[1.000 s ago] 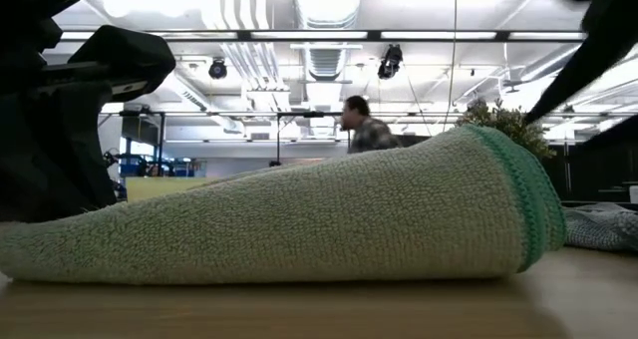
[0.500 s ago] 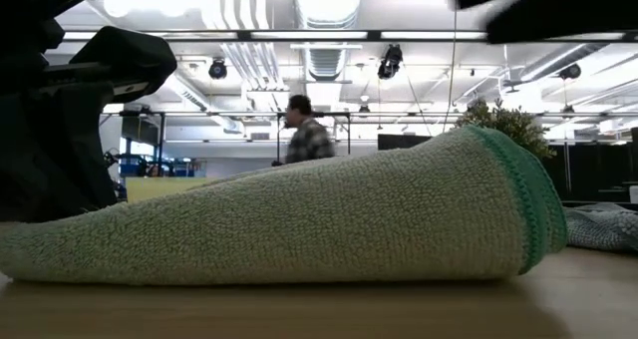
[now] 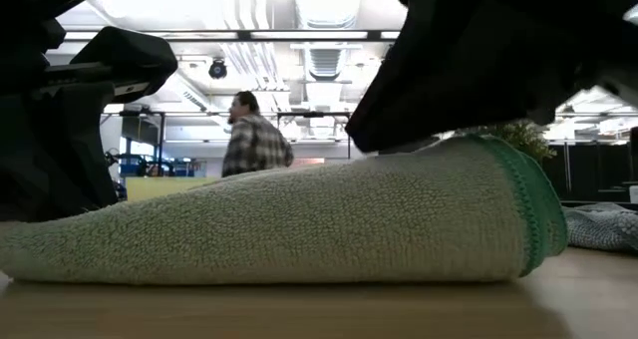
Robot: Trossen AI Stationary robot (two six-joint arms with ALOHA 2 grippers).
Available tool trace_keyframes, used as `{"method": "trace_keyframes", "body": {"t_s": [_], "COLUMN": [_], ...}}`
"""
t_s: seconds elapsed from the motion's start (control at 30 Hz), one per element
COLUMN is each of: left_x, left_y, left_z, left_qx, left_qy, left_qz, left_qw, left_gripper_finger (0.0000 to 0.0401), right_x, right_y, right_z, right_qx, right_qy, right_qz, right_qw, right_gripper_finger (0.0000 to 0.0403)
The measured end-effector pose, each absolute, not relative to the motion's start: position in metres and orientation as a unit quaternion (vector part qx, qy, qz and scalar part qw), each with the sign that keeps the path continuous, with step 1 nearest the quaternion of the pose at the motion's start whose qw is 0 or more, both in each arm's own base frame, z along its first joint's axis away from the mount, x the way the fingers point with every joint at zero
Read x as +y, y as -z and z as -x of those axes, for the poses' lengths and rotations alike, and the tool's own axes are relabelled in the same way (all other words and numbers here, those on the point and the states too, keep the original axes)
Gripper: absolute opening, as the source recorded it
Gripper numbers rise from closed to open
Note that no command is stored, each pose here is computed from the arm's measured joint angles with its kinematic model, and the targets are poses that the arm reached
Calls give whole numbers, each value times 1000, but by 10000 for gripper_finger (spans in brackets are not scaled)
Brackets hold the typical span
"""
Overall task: Roll microfiber towels into tight, uniform cylinder then place into a basket
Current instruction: Roll the green towel
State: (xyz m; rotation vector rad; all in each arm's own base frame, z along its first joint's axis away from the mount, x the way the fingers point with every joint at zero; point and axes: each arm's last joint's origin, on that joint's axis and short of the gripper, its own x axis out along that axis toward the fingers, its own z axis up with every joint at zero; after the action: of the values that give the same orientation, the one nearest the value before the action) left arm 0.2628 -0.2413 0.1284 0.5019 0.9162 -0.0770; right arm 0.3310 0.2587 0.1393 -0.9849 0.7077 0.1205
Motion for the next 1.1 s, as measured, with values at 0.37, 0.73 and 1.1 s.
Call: {"method": "trace_keyframes", "body": {"t_s": [0.37,0.73,1.1], "left_x": [-241,-242,-242], "left_y": [-129,-130,-138], "left_z": [-263,-260,-256], "left_qx": [437,445,448], "left_qy": [36,42,53], "left_qz": [-239,-241,-237], "left_qw": [866,861,861], "left_gripper_finger": [0,0,28], "right_x": [262,261,260], "right_y": [-106,-90,-90], "right_z": [-331,-330,-330], "right_qx": [368,400,414], "right_qy": [-127,-108,-130], "right_qz": [445,403,362], "right_qw": [806,816,825], "right_gripper_finger": [9,9,9]}}
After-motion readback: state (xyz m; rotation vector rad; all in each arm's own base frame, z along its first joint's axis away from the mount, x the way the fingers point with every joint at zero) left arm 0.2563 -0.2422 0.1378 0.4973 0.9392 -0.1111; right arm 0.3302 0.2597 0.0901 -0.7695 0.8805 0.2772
